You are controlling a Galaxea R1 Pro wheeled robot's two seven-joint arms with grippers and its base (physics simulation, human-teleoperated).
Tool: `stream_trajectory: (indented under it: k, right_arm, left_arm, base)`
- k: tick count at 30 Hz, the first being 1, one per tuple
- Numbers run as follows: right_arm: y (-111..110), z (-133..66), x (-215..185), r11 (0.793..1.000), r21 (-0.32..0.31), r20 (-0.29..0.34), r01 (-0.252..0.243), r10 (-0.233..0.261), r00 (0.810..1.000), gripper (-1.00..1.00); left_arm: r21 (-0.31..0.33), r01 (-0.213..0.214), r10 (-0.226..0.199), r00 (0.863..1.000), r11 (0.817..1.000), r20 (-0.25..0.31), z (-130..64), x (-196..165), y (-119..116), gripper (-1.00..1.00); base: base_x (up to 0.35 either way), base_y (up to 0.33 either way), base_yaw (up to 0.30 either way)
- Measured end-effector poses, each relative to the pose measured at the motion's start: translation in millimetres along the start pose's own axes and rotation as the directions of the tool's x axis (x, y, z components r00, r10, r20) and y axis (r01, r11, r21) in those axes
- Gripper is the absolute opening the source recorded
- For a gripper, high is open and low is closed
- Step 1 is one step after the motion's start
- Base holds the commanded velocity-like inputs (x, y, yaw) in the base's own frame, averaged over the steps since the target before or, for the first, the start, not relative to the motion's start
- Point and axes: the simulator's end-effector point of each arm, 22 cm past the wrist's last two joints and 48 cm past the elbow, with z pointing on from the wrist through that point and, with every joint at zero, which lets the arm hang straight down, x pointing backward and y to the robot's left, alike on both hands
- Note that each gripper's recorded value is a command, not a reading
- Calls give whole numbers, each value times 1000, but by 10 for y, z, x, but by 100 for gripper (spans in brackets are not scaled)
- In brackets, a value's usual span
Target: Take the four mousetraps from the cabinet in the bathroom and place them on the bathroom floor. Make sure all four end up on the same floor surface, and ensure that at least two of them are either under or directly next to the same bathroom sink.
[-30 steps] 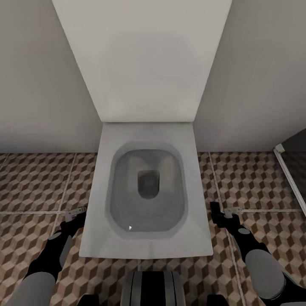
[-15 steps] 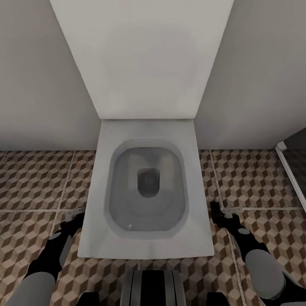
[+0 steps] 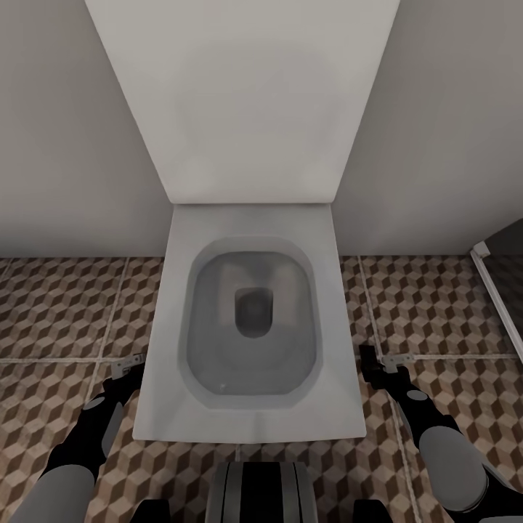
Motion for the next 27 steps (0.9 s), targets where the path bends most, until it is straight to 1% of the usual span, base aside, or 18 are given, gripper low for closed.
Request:
stream_trajectory:
  k: [16,18,20,23,27]
  right_arm:
    - [-6,-2,-9,1000,-2,4,-5,5,1000,-100]
    - [-22,-3,-25,1000,0,12,-20,20,1000,-100]
    - [-42,-5,-78,999,3,36,-44,44,998,-100]
    - [-44,-5,-120,998,3,53,-57,56,997,-100]
    - [-46,-5,-135,998,4,59,-61,61,996,-100]
  left_arm:
    - [0,0,0,1000,1000,0,0,0,-2,-100]
    - [0,0,0,1000,1000,1,0,-1,-2,-100]
    - [0,0,0,1000,1000,1,0,-1,-2,-100]
    - [0,0,0,1000,1000,1,0,-1,-2,-100]
    - [0,0,0,1000,1000,1,0,-2,-2,-100]
  base:
    - [0,0,0]
    - [0,0,0]
    - [0,0,0]
    - [0,0,0]
    - [0,0,0]
